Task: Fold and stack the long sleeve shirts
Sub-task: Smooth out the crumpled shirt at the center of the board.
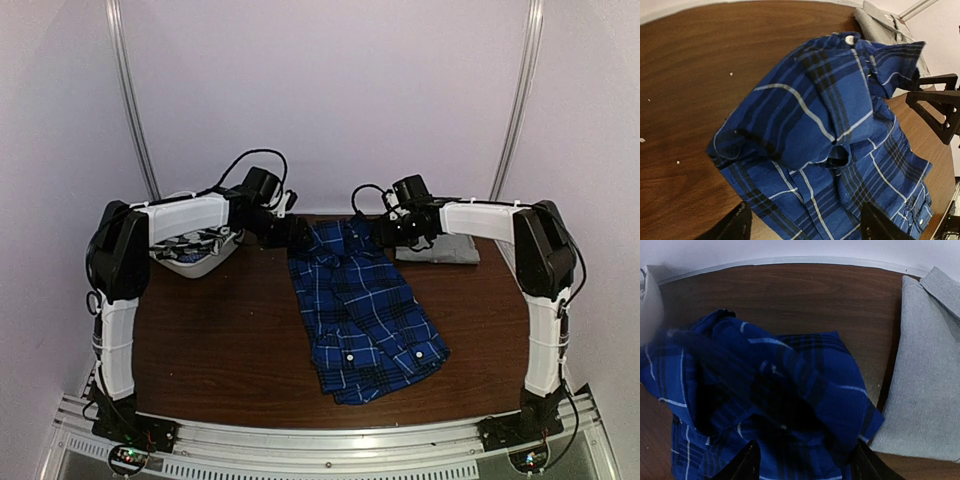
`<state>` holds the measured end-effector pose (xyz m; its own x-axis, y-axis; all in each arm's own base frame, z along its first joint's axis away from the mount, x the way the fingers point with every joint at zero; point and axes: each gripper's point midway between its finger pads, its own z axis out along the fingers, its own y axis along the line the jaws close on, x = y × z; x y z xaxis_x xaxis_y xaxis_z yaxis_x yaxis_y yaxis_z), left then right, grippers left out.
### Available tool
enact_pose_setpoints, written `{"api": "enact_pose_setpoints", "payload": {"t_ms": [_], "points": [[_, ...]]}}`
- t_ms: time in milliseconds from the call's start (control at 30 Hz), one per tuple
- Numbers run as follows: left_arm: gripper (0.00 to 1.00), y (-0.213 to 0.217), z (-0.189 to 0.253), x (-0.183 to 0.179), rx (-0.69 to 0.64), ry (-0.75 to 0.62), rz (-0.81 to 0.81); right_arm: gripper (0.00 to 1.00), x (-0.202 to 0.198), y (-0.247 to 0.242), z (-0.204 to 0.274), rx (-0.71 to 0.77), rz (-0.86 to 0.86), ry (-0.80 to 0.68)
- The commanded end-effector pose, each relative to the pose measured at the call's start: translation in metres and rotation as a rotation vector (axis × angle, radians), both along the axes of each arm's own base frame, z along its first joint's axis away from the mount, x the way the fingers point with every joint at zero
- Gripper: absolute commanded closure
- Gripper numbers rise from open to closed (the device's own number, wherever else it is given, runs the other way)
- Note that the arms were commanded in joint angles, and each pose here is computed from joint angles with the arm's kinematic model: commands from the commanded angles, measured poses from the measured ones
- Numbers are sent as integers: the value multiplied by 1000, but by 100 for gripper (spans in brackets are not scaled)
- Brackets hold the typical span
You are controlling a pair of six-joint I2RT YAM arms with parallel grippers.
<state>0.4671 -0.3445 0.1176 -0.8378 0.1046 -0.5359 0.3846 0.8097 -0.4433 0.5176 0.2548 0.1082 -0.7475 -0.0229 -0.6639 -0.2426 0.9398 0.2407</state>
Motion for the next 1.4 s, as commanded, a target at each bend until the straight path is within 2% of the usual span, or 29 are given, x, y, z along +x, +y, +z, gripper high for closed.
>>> {"api": "enact_pose_setpoints", "payload": {"t_ms": [0,67,200,667,967,1367], "points": [[15,16,41,-10,-6,-93,37,29,-14,-12,62,50,-52,-128],[11,22,39,-21,0,-95,43,23,-23,-21,61,36,-73,-134],[10,23,36,-50,-1,-83,18,19,-39,-32,63,19,-88,-132],[23,-32,-30,-193,70,98,-201,20,-136,-50,29,17,-66,-48],[30,-36,-62,-229,80,191,-224,21,-157,-53,5,44,-60,-18],[45,-48,-76,-243,69,245,-244,31,-156,-35,-20,37,-23,41]]}}
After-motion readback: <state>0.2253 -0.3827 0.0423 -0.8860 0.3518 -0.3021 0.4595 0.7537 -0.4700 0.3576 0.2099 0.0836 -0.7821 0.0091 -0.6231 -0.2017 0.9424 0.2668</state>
